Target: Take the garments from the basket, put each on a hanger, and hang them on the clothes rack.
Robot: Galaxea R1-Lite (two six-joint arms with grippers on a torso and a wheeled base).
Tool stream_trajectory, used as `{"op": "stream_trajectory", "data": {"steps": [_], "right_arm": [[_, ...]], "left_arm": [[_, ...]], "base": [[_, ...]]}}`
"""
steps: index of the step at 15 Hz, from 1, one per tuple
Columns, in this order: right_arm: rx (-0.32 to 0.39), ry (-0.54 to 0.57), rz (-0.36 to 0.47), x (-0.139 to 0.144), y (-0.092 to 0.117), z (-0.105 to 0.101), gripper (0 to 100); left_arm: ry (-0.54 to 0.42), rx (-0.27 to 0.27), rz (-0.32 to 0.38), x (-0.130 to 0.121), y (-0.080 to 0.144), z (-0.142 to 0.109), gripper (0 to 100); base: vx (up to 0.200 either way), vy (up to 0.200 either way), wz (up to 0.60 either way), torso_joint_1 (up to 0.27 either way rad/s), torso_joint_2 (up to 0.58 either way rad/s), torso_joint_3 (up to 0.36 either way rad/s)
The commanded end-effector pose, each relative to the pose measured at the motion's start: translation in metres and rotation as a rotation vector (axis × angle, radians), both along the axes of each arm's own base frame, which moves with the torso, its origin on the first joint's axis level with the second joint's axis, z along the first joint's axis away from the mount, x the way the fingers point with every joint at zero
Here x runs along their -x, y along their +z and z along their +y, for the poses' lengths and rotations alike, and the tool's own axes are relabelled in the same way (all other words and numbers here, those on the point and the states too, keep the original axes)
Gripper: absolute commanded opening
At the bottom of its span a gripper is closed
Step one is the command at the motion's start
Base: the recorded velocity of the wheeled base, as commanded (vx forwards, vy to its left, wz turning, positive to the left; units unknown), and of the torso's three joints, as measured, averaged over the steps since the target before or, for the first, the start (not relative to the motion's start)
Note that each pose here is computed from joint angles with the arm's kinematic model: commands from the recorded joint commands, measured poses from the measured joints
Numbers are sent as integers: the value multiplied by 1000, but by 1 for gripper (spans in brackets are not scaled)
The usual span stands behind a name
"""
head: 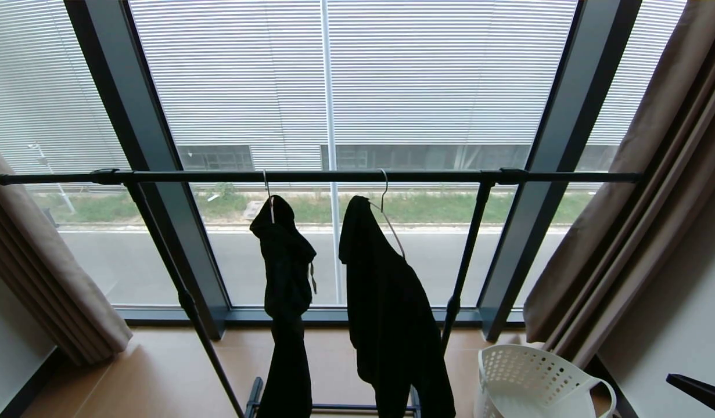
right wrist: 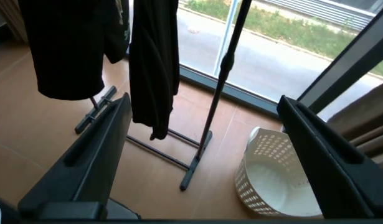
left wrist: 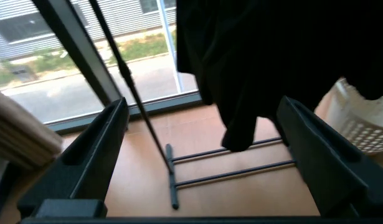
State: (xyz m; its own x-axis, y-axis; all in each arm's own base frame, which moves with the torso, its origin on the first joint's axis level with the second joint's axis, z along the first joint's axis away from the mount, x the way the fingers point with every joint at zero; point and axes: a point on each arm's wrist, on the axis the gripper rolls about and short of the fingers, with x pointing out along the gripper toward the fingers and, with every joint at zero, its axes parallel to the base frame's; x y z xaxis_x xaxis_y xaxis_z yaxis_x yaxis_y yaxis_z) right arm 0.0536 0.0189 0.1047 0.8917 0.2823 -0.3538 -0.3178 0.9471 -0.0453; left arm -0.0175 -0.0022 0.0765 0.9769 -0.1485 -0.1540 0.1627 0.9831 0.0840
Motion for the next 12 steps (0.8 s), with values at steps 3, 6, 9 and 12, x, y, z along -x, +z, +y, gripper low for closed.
{"op": "stream_trajectory", "data": {"steps": [3, 6, 9, 12], "right_arm": [[5, -181, -132, 38, -9, -18, 100], [36, -378, -166, 57, -23, -25, 100], [29, -496, -258, 66, -23, -24, 100], [-29, -450, -379, 77, -27, -22, 100]], "left_arm": [[15, 5, -35, 3, -1, 0, 100], [18, 5, -58, 5, -2, 0, 100], [16, 3, -65, 5, -2, 0, 100], [9, 7, -83, 7, -2, 0, 100]], "base": [[0, 0, 0, 0, 0, 0], [0, 0, 0, 0, 0, 0], [0, 0, 0, 0, 0, 0], [0, 0, 0, 0, 0, 0]]}}
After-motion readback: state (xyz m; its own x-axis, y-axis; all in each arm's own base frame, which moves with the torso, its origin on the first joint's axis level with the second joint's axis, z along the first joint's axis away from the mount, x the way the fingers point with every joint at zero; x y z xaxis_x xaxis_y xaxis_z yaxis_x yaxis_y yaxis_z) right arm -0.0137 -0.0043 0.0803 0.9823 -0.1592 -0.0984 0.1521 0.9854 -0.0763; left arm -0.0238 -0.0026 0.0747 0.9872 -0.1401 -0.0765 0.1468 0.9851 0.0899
